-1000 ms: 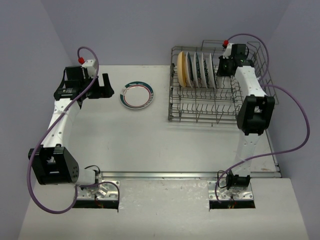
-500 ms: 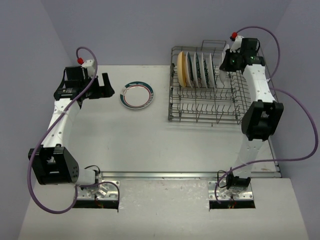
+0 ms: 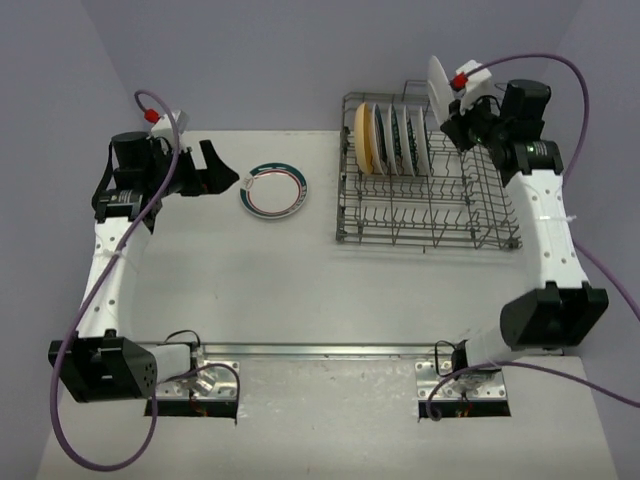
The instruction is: Unload the plates from the dish rack
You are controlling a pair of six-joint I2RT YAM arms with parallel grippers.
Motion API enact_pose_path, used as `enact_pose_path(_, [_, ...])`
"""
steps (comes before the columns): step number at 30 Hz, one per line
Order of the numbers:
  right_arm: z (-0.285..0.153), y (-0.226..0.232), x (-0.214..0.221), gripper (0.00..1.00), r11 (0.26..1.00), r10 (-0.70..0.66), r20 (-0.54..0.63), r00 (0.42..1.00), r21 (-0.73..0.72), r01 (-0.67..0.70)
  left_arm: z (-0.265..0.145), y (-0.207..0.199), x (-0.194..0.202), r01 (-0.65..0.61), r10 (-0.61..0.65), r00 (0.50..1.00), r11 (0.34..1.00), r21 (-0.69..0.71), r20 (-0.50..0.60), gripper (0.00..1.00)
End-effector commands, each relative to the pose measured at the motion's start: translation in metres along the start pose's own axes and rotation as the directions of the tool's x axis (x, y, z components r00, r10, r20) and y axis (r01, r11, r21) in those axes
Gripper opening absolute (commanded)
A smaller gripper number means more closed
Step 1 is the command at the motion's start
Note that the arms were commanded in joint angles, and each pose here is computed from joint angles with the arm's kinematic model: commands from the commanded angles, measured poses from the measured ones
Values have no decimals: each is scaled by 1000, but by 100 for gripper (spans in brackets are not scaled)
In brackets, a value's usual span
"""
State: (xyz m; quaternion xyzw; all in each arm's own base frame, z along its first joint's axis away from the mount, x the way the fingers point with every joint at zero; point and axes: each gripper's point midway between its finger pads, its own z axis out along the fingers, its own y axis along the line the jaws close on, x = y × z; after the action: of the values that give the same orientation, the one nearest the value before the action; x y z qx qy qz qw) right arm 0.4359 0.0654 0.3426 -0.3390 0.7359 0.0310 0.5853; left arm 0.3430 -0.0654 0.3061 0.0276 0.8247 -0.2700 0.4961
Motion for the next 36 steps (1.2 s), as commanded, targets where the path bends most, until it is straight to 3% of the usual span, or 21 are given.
enact_pose_path(1, [-22, 63, -53, 0, 878, -475, 208, 855, 42, 477, -27, -62, -17, -25, 18, 999, 965, 262, 31, 98])
enact_pose_path(3, [-18, 85, -47, 0, 832, -549, 220, 806, 51, 553, -31, -70, -14, -17, 15, 1000, 953, 304, 9, 98])
enact_pose_path(4, [-28, 118, -51, 0, 750, -654, 261, 710, 101, 653, -38, -81, -8, 3, 5, 1000, 934, 358, -22, 97])
enact_pose_path(6, [-37, 135, -50, 0, 683, -723, 274, 634, 146, 716, -41, -86, -4, 17, -2, 999, 924, 383, -40, 97])
enact_pose_path(10, [-46, 188, -44, 0, 492, -853, 317, 415, 224, 841, -43, -90, 16, 74, -29, 993, 901, 427, -111, 95])
enact_pose_path(13, [-51, 228, -31, 0, 294, -921, 339, 190, 286, 912, -42, -90, 29, 110, -45, 987, 887, 448, -153, 94])
enact_pose_path(17, [-53, 253, -26, 0, 148, -944, 328, 17, 377, 914, -36, -86, 39, 106, -33, 984, 899, 425, -176, 91])
enact_pose_path(22, [-52, 276, -28, 0, 87, -942, 331, -60, 411, 908, -20, -83, 65, 97, 6, 967, 916, 388, -256, 83])
enact_pose_path(29, [-52, 301, -32, 0, 56, -930, 351, -110, 430, 901, -5, -91, 96, 16, 103, 939, 940, 342, -327, 74])
enact_pose_path(36, [-52, 310, -28, 0, 7, -925, 339, -171, 466, 885, 0, -85, 106, 38, 90, 924, 945, 323, -371, 31])
